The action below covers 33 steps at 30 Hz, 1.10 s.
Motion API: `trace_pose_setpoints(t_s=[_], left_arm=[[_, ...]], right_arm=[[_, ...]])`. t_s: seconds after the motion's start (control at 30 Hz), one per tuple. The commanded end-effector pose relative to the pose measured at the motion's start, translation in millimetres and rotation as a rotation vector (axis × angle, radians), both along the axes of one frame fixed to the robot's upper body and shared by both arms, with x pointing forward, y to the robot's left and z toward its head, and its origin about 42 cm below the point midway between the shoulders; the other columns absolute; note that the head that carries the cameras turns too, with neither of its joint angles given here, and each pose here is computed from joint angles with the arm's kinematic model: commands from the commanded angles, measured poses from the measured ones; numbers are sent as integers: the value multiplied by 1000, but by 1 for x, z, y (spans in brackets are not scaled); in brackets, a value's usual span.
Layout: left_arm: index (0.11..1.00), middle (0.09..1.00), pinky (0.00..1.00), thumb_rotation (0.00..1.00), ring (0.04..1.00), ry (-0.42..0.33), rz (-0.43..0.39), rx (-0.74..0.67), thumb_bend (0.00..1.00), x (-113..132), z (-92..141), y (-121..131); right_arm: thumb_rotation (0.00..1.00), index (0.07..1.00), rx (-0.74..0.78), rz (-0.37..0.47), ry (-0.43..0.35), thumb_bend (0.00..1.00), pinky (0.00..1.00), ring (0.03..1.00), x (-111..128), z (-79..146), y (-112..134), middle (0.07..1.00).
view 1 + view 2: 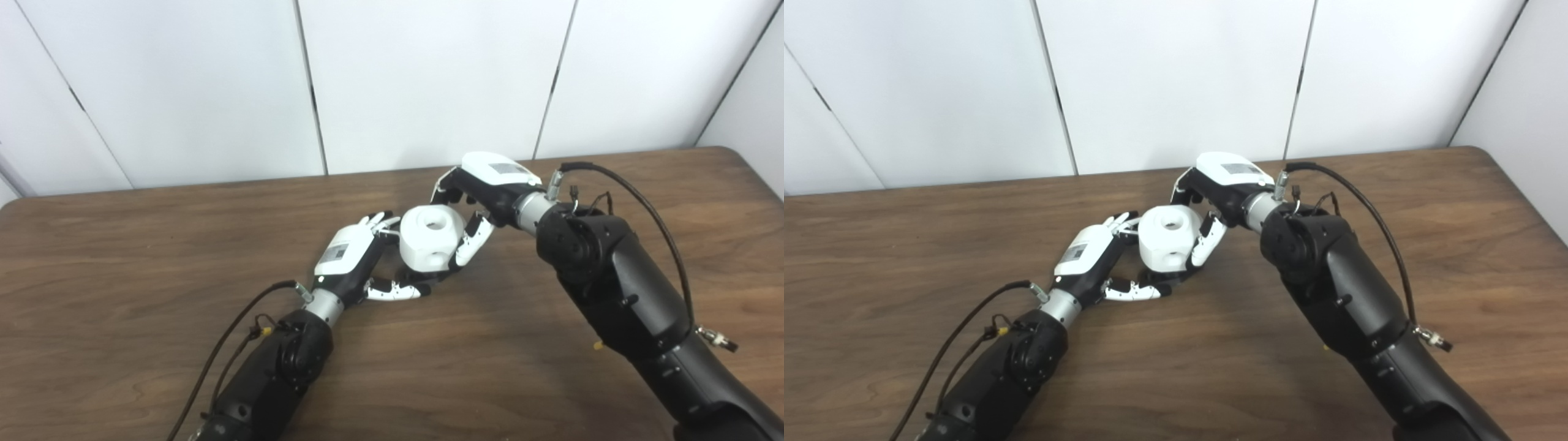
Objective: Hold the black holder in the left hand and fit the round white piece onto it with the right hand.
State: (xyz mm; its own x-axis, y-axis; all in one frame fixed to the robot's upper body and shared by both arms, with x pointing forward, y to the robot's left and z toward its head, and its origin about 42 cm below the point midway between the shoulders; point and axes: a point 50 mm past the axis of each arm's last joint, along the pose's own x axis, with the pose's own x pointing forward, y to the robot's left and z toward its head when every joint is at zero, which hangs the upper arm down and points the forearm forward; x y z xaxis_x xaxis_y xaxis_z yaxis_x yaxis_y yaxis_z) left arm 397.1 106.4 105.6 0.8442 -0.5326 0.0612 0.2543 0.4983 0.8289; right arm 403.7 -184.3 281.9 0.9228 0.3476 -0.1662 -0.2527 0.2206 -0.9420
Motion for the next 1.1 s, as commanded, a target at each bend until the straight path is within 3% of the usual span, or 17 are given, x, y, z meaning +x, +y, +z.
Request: trace_pose_setpoints(t_s=[0.0, 0.6, 1.07], left_arm=[[477, 892, 1000, 77, 968, 110, -40, 69, 523, -22, -36, -7], [477, 896, 1000, 74, 964, 97, -35, 63, 523, -19, -33, -5], [477, 898, 1000, 74, 964, 100, -33, 74, 523, -19, -32, -4]], right_arm=[[134, 481, 16, 12, -125, 522, 666, 734, 6, 36, 0, 692], [133, 482, 81, -4, -204, 522, 595, 699, 2, 63, -8, 692], [133, 481, 90, 0, -201, 521, 592, 695, 2, 61, -11, 690]])
